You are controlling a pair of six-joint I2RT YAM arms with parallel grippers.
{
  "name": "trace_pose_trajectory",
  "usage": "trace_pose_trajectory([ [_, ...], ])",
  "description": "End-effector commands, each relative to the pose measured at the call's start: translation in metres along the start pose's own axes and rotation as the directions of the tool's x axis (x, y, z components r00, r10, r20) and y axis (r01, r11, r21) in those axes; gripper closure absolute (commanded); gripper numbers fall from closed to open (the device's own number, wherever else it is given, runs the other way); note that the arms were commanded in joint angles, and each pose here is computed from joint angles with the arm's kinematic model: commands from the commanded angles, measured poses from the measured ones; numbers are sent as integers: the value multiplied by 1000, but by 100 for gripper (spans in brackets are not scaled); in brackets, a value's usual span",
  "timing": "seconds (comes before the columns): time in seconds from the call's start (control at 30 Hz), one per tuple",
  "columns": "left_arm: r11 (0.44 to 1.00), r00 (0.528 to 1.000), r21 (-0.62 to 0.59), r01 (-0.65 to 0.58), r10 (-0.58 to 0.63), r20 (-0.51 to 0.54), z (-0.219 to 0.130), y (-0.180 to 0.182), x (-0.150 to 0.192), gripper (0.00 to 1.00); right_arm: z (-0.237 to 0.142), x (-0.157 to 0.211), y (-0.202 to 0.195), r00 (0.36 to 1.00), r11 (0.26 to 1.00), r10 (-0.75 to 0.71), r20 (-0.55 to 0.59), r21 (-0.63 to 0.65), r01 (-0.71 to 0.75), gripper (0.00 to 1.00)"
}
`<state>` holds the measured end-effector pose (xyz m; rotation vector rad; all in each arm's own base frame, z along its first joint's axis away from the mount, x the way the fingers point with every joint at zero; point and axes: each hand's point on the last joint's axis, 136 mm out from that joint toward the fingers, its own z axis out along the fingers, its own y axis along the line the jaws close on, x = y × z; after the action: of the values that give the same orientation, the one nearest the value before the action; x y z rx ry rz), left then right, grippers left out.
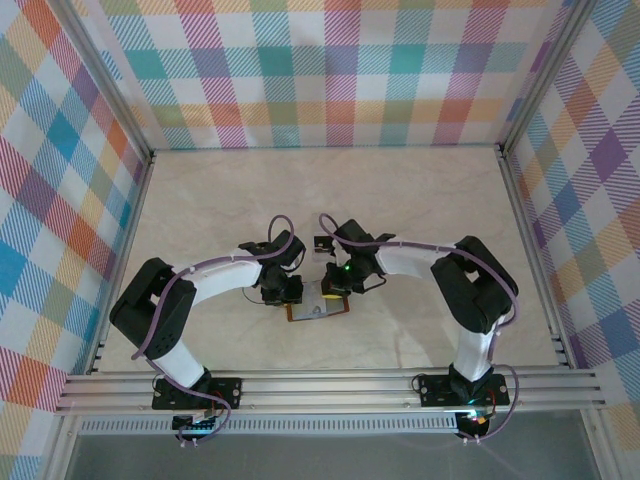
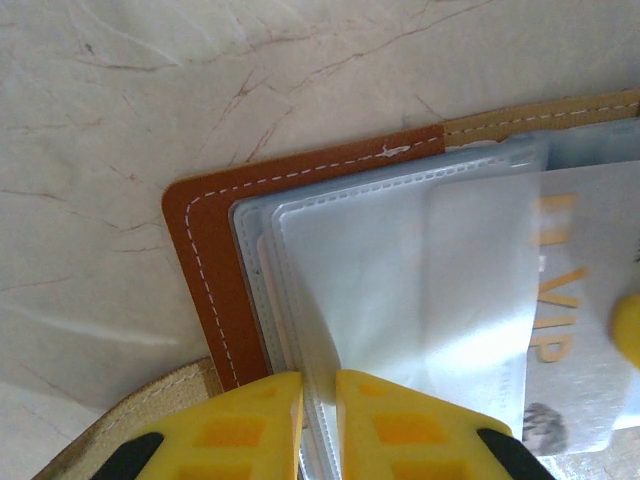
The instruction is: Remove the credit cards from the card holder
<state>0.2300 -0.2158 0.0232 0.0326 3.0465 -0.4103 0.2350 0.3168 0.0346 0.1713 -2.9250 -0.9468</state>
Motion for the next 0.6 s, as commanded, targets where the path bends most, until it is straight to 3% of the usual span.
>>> trace_pose_trajectory([
  [0.0, 997, 999, -70, -13, 10, -37, 11, 17, 16, 83, -18, 6, -16, 1000, 992, -25, -6, 124, 25, 94],
  [0.2, 998, 1000, -60, -16, 14, -27, 9, 15, 14, 82, -35, 5, -16, 998, 981, -60, -1, 185, 59, 94],
  [0.57, 998, 999, -53, -23, 22, -26, 7, 13, 14, 82, -32, 5, -11, 997, 982, -73, -27, 173, 76, 93],
])
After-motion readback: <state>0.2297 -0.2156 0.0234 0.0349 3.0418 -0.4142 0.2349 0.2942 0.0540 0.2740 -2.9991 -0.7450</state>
